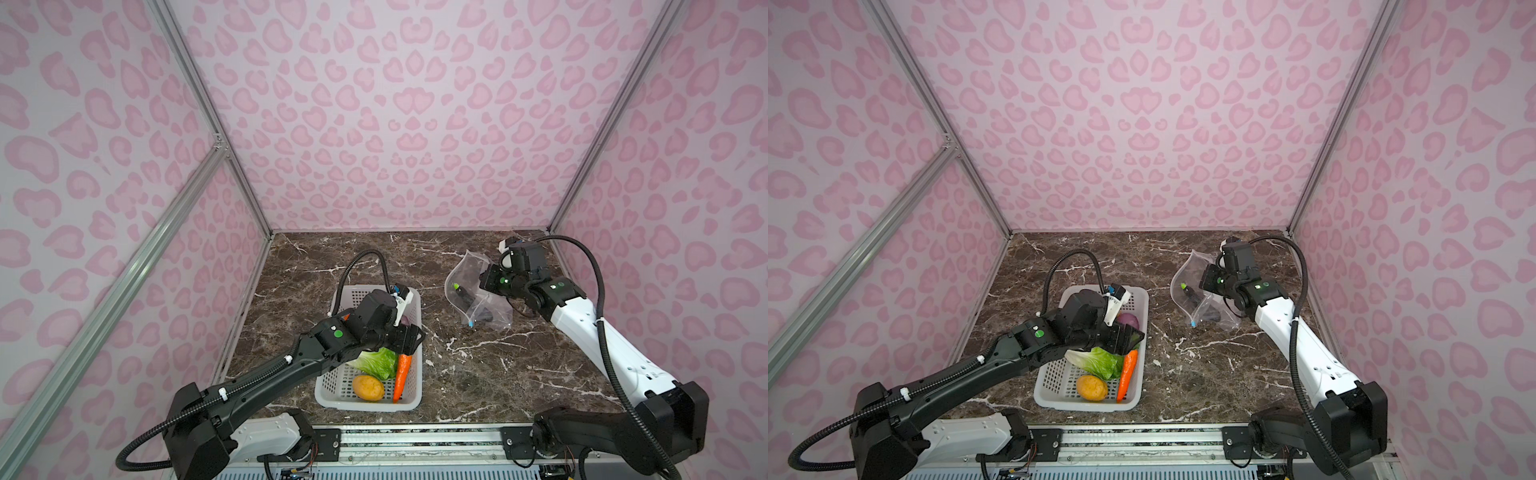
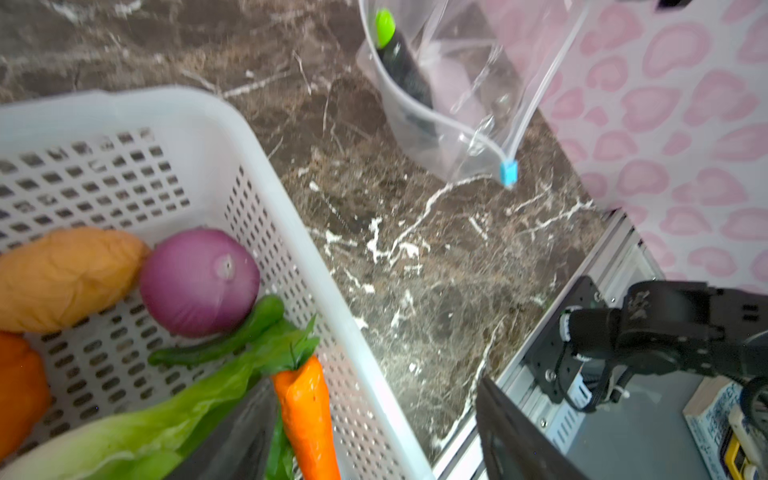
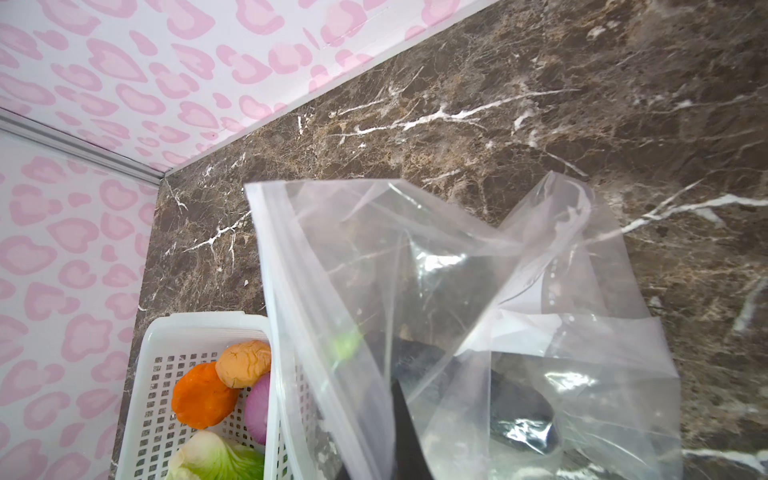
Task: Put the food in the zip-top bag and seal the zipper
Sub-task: 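Lower the left gripper into the basket and grasp the orange carrot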
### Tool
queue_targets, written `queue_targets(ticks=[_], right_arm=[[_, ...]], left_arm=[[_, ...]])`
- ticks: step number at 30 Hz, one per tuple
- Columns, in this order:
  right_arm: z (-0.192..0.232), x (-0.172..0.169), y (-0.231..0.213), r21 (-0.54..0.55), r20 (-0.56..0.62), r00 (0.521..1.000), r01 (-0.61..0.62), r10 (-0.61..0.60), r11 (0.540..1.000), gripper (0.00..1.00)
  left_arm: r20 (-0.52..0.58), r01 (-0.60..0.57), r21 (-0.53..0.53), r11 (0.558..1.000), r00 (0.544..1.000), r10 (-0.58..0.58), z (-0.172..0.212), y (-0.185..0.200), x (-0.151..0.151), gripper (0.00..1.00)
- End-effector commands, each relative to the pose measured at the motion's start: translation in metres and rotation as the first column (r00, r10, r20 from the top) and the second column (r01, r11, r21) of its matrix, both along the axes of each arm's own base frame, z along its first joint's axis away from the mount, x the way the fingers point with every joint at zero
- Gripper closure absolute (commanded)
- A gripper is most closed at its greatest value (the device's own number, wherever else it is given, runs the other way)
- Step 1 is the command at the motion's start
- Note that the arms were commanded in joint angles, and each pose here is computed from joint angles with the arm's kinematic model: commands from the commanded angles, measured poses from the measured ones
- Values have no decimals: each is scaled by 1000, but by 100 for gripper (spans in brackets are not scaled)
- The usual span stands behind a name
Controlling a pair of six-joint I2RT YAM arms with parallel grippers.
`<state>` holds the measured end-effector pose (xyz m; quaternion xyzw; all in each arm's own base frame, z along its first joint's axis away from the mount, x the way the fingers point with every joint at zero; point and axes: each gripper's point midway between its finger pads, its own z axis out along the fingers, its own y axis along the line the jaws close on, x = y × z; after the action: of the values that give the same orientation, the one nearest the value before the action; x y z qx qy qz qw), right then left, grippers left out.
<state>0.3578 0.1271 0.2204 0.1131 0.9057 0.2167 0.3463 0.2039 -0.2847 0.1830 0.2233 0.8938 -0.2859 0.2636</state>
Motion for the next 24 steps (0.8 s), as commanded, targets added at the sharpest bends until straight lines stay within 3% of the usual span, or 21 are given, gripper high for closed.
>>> queue_targets(ticks=[1, 12, 18, 24], right_arm=[[-2, 0, -2, 5, 9, 1000, 0, 0, 1000, 100], [-8, -6, -4, 15, -11, 1000, 4, -4, 1000, 100], [-8, -6, -3, 24, -11, 1000, 3, -3, 1000, 100], [-9, -9, -2, 29, -15, 1000, 0, 1, 1000, 100]], left_arm=[[-83, 0, 70, 998, 996, 6, -23, 10, -16, 31], [-101, -119, 261, 958, 984, 149, -72, 29, -19, 54], [-49, -191, 332, 924, 975, 219, -83, 40, -6, 55], [-85, -171, 343, 924, 974, 212, -97, 28, -4, 56]])
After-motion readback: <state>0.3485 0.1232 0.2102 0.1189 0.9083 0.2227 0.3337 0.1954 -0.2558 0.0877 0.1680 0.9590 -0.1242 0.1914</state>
